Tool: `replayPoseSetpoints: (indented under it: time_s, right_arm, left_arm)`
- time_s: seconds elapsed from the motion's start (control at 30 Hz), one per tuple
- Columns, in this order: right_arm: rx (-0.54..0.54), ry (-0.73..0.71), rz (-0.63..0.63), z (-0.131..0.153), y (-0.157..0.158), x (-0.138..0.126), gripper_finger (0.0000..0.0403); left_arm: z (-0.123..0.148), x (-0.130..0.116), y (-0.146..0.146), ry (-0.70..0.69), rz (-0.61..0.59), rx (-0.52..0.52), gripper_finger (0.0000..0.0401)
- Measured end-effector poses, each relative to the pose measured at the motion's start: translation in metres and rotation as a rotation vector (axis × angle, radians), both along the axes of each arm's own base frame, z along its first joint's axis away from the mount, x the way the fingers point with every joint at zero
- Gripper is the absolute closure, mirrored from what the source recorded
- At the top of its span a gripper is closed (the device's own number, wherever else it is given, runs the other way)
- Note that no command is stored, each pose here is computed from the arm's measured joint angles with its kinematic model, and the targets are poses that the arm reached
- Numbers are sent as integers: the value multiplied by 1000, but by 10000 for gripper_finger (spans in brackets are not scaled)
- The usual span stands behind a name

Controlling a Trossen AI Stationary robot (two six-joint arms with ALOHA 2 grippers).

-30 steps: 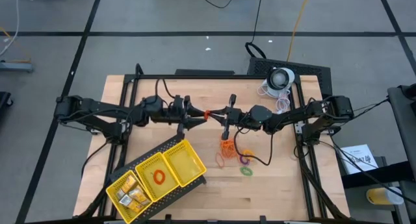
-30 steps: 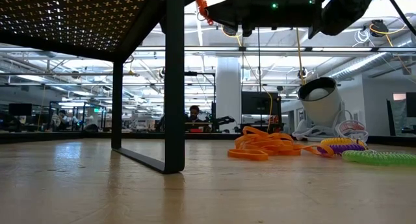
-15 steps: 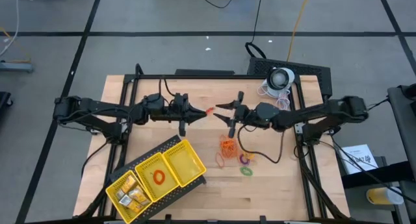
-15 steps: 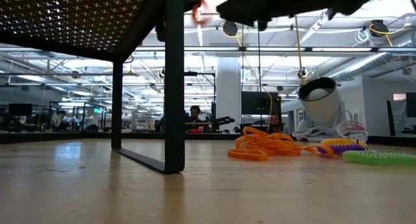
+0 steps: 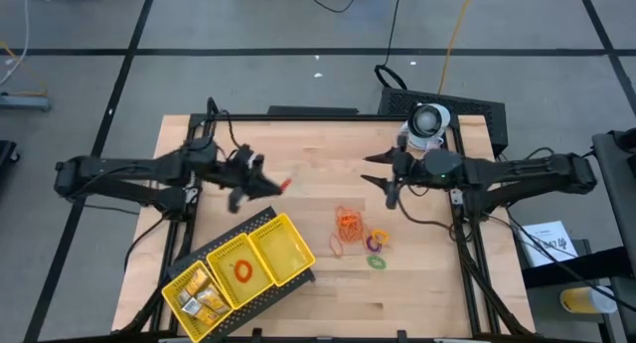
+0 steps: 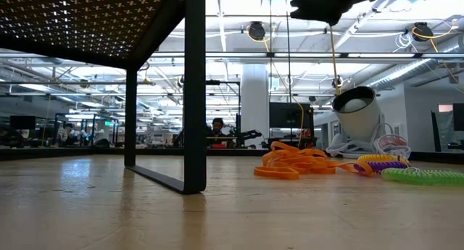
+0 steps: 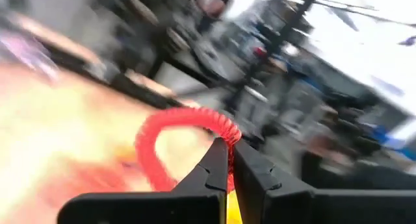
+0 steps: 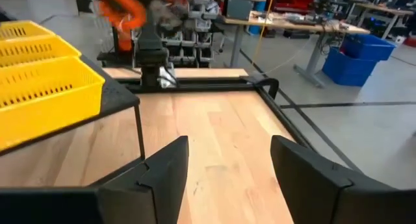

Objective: Pick & Place Office Desk Supplies
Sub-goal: Put the orange spring keychain into the center yellow bin on the shelf

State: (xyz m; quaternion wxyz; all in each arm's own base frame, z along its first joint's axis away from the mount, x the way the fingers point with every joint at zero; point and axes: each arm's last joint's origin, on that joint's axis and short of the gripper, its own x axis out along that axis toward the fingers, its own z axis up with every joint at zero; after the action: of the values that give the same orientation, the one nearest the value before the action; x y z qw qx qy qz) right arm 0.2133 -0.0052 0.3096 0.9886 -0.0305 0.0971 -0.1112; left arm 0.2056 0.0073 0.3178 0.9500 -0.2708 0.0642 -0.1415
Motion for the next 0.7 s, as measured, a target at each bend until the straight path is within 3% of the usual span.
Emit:
replayPoseSetpoints:
  time_s: [0.17, 0.33, 0.5, 0.7]
  right_arm:
    - [0, -48, 1, 9, 0, -10, 199]
    - [1, -59, 1, 11, 0, -12, 193]
    - [0, -52, 1, 10, 0, -11, 191]
    - [0, -42, 1, 8, 0, -9, 191]
  left_arm:
    - [14, -33, -27, 44, -232, -186, 396]
    - [18, -56, -60, 80, -404, -231, 393]
    - [6, -64, -88, 205, -417, -209, 396]
    - [-9, -54, -109, 292, -413, -150, 387]
